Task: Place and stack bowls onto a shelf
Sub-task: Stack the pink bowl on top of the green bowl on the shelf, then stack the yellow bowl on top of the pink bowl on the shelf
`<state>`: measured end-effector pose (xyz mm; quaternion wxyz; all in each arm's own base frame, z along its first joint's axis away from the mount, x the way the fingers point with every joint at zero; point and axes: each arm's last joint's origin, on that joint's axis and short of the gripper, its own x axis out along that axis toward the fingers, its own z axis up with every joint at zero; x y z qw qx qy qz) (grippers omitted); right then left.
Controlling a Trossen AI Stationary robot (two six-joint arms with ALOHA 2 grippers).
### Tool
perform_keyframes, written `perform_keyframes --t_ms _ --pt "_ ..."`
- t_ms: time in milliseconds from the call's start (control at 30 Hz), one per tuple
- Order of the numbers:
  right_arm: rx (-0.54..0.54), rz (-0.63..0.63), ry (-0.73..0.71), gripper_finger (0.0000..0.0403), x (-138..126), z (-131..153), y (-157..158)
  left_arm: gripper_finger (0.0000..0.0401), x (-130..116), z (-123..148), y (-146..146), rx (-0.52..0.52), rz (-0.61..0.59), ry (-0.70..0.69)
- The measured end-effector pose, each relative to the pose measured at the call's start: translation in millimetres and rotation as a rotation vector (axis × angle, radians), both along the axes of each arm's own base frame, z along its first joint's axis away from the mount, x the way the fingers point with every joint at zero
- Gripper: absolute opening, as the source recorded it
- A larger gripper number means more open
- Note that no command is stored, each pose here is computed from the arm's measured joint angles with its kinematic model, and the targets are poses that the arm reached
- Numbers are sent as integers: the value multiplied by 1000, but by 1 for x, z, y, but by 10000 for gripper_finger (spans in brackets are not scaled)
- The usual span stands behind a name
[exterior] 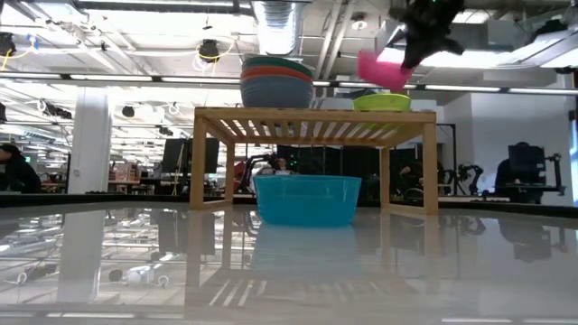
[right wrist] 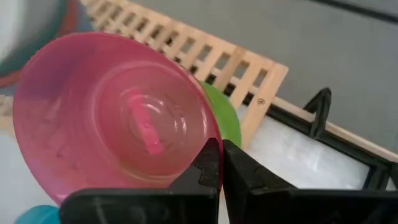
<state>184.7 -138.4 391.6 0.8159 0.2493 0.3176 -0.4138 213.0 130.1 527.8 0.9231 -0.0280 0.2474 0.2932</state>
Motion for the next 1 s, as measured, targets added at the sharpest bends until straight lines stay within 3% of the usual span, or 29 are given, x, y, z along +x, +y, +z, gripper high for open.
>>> perform_keyframes --t_ms 200,467,600,800,1000 --pt "119 -1 35 83 10 -9 -29 155 -2 -5 0 -19 3 53" --pt "81 7 19 194 9 4 -32 155 -3 -8 -1 -34 21 90" --pt "75 32 19 231 -4 15 -11 155 -4 -10 -2 -56 30 95" --pt "79 126 6 235 -14 27 38 155 6 -15 -9 -98 12 80" --pt "175 255 37 227 -10 -10 87 155 39 -39 -26 -158 -55 88"
